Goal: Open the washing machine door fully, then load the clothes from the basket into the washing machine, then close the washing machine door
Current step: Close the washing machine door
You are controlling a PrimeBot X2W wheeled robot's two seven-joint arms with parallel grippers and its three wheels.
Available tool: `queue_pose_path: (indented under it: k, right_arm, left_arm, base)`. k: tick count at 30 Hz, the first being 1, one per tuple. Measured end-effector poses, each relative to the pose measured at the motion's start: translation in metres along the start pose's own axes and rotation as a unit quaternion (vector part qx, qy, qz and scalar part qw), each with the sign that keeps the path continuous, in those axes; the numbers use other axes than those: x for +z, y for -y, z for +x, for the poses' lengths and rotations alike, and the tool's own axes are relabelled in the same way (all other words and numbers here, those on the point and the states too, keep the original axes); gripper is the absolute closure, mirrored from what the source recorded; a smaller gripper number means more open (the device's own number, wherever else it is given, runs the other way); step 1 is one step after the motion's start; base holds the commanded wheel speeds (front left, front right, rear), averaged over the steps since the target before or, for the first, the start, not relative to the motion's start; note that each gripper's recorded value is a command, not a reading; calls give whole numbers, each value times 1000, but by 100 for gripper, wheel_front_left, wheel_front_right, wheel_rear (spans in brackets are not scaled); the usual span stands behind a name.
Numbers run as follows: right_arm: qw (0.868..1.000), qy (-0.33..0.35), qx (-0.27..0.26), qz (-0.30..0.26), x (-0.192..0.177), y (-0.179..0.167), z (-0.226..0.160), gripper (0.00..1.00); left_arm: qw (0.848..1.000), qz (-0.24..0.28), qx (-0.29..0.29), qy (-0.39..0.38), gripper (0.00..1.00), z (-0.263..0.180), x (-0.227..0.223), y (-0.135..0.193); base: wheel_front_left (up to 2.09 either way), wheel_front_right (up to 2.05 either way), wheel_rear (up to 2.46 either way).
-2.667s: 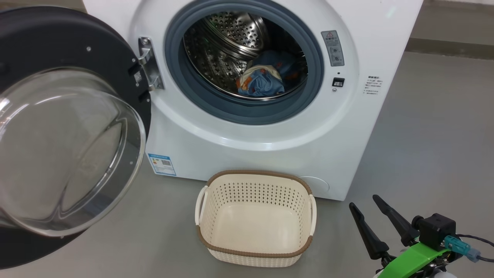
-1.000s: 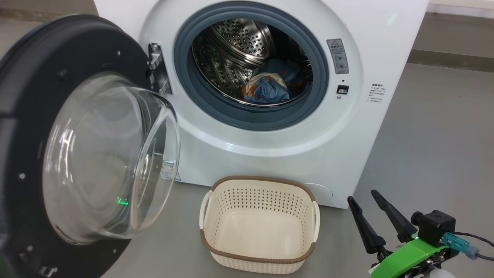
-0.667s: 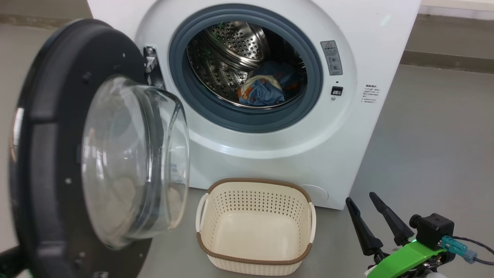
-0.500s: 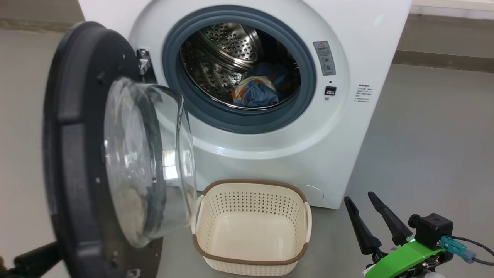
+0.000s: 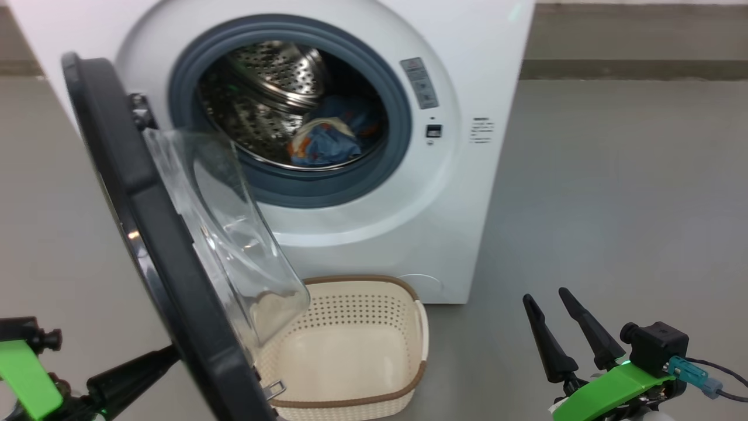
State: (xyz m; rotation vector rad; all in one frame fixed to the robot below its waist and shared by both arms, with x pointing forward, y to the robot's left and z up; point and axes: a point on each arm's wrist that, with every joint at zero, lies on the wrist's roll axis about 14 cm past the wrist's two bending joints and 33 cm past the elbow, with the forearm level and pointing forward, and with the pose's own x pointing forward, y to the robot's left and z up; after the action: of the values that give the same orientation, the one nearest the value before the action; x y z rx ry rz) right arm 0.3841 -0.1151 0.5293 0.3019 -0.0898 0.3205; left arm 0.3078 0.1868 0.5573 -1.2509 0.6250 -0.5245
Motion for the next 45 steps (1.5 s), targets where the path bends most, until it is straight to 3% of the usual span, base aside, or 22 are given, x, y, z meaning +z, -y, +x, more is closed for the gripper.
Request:
queue_pose_path:
  k: [21,34,41,43,44,45]
  right_arm:
    - [993,26,-111,-21,23,67,-57,0]
    - [995,26,-97,-21,22,60,-50,0]
    - [997,23,-77,-19,20,49,-39,0]
    - [997,23,-75,-19,20,48,-37,0]
    - [997,23,-74,-19,20,48,-36,0]
    - [997,24,-72,-19,20,47,-35,0]
  left_arm:
    - [997,21,-75,-19,100,103,-14,27]
    - [996,33,-83,2,100,100,-12,32]
    - [993,86,-64,50,100,82,6,30]
    - [991,97,-64,65,71,76,12,33]
    - [990,102,-61,73,41,74,15,32]
    - [989,111,-55,82,0,71,17,31]
  base:
    - [0,0,0]
    - [0,0,0]
    - [0,0,0]
    - [0,0,0]
    - [0,0,0]
    - [0,0,0]
